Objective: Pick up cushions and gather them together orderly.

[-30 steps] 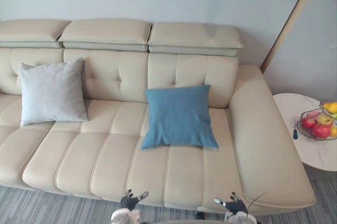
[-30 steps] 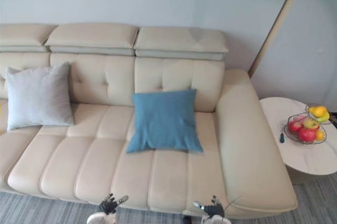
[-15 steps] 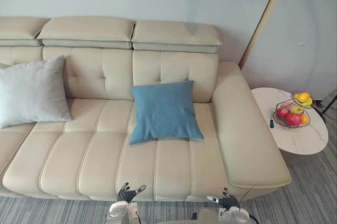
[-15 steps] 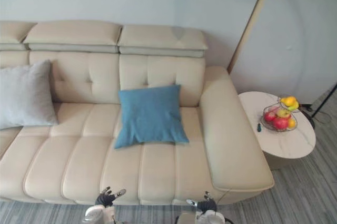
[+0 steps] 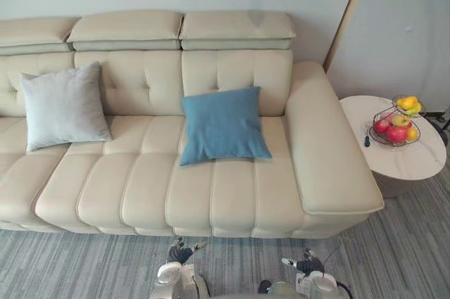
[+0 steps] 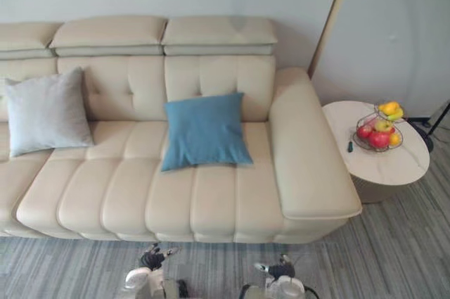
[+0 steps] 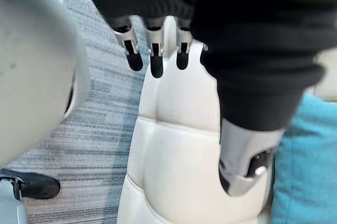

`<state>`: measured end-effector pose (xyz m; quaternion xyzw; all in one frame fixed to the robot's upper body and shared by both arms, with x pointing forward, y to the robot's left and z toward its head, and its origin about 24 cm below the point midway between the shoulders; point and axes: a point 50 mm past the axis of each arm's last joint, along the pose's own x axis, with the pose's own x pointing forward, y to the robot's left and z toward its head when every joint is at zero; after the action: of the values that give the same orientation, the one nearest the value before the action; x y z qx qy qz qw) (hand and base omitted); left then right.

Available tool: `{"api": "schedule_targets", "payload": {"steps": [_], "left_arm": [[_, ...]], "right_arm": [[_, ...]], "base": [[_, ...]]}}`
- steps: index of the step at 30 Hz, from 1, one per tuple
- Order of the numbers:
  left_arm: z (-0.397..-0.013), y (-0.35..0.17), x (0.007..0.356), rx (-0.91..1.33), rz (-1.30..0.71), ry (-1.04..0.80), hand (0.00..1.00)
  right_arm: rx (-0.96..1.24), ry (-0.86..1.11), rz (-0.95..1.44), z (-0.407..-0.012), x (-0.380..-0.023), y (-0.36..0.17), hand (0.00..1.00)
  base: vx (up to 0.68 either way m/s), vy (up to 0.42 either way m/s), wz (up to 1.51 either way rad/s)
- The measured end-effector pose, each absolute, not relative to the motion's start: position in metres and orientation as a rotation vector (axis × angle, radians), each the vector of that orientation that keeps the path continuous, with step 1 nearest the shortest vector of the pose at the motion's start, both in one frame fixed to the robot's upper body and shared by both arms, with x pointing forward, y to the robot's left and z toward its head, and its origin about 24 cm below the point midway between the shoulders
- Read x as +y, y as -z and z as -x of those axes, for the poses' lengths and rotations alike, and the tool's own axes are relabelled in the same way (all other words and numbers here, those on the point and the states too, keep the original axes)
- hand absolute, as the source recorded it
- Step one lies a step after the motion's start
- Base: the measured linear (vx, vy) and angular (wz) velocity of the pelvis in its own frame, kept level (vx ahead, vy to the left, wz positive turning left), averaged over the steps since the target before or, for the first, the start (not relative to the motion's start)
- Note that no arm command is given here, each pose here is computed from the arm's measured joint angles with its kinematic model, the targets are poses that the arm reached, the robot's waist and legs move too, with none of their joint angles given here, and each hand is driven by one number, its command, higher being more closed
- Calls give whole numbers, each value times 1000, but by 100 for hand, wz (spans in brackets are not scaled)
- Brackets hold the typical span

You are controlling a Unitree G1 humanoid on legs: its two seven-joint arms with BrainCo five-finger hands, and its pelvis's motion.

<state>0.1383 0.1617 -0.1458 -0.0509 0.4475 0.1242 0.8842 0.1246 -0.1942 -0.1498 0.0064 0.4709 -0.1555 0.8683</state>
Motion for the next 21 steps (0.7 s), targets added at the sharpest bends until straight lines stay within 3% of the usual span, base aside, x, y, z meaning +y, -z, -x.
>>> {"api": "schedule_targets", "payload": {"steps": [9, 10, 21], "left_arm": [[-113, 156, 177, 1025, 73, -275, 0], [-90, 163, 191, 1115, 43, -300, 0], [-87, 164, 192, 1123, 81, -330, 0]], "right_arm": [[1115, 450, -112, -82, -203, 162, 0], [1152, 484, -139, -75, -211, 165, 0], [1150, 546, -227, -73, -212, 166, 0]], "base": [[24, 136, -8], [45, 35, -1], [0, 0, 2]]}}
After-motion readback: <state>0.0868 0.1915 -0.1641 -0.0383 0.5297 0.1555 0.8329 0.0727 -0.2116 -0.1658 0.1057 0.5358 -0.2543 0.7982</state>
